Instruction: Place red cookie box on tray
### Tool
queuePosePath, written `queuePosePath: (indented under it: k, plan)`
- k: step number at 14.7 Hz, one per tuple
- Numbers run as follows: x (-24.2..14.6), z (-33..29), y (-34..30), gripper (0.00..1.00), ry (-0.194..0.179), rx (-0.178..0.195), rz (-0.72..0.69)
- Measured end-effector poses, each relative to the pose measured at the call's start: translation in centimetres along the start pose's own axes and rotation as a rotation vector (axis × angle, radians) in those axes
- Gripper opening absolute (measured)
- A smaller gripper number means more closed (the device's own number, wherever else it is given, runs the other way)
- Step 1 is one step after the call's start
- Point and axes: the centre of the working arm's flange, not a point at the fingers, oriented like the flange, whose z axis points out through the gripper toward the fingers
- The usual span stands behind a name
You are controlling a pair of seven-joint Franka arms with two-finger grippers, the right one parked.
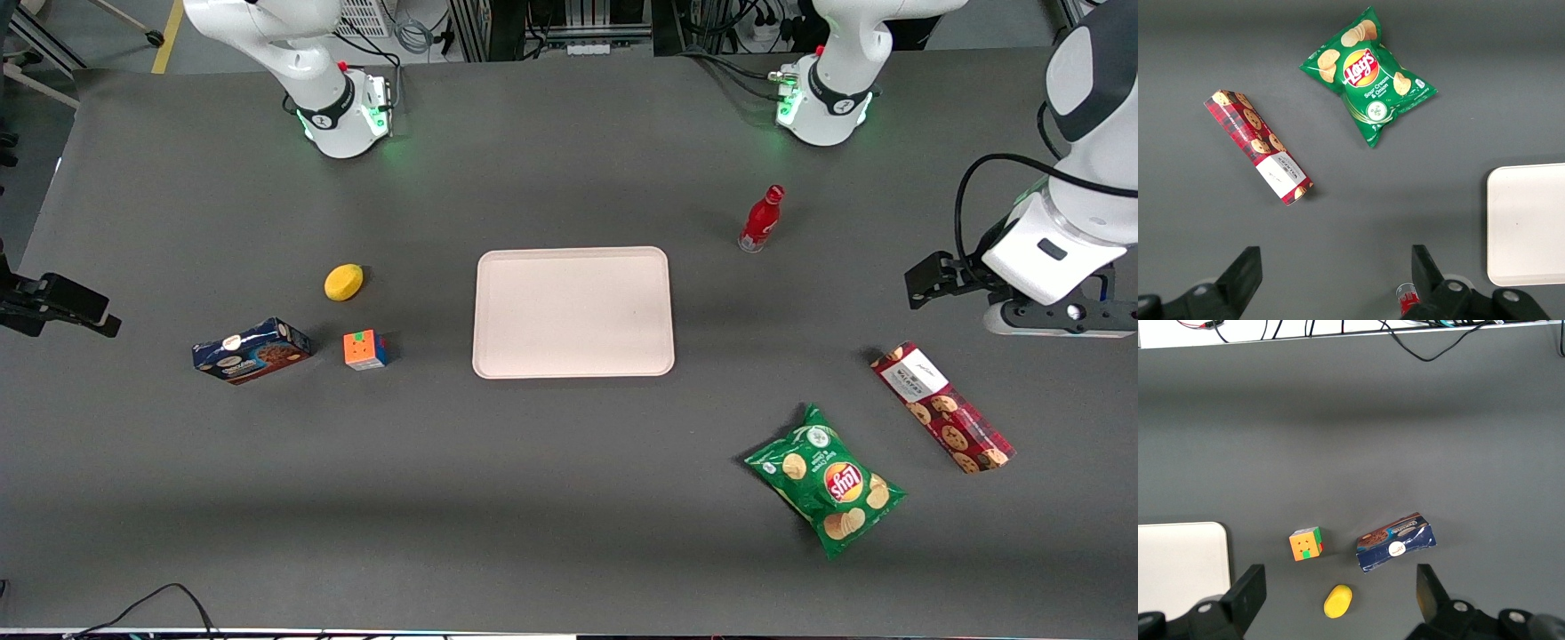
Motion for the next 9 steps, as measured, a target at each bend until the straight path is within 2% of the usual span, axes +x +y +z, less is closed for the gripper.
queuePosePath:
  k: [9]
  plan:
    - [-0.07,0.17,0.03,1.0,-0.011,0.001,0.0]
